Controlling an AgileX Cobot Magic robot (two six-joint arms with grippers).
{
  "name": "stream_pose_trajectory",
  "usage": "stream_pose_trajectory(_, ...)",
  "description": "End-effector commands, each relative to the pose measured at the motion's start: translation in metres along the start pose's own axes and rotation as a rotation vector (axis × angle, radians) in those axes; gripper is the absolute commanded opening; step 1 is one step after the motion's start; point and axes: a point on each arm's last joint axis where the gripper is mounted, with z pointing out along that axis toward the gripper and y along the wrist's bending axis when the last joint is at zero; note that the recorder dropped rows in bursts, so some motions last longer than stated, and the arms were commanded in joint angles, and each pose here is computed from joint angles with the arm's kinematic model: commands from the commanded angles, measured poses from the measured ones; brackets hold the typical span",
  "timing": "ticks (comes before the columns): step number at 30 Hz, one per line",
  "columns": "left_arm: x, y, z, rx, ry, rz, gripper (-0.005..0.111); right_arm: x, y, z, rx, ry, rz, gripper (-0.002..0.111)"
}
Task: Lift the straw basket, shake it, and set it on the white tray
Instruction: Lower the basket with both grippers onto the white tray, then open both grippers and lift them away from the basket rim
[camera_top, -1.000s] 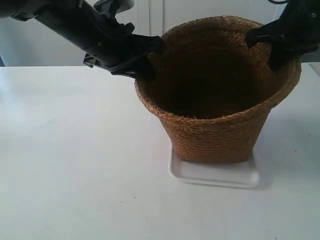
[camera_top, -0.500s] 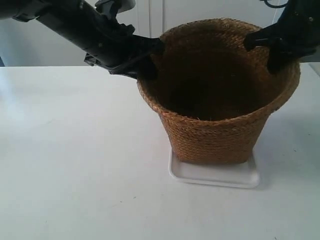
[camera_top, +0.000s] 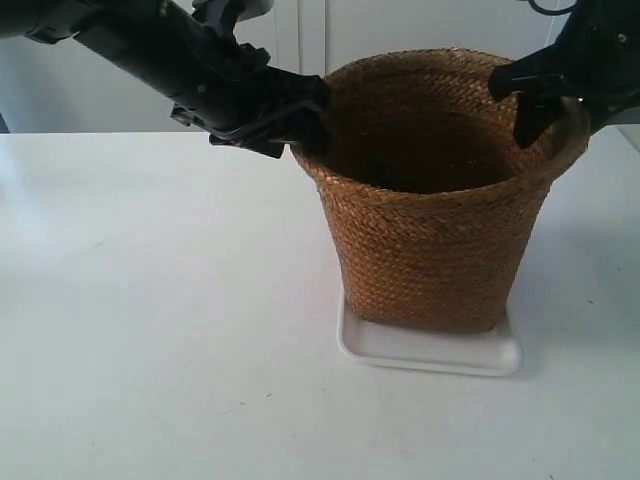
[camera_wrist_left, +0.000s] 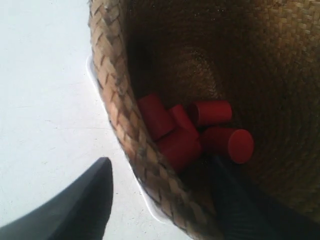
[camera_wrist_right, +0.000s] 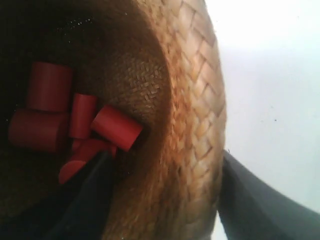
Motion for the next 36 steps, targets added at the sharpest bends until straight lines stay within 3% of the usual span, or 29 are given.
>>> stream_pose_trajectory(1,-0.003,-0.006,-0.005,0.018,-0.018,0.003,0.062,-0.002,-0.005,0.0,0.014,-0.029,-0.007,0.056)
stream_pose_trajectory(7,-0.009,-0.008,-0.01,0.023,-0.041,0.014,0.064,-0.004,-0.005,0.0,0.015,-0.049,-0.004,0.068)
stream_pose_trajectory(15,-0.017,-0.014,-0.019,0.032,-0.048,0.084,0.081,-0.008,-0.005,-0.002,0.019,-0.106,-0.003,0.069)
stream_pose_trajectory(24,-0.012,-0.014,-0.021,0.026,-0.002,0.104,0.081,-0.006,-0.005,-0.03,0.025,-0.207,-0.001,0.071)
stream_pose_trajectory(36,-0.015,-0.029,-0.058,0.033,-0.071,0.138,0.081,0.009,-0.002,-0.085,0.016,-0.357,0.028,0.071)
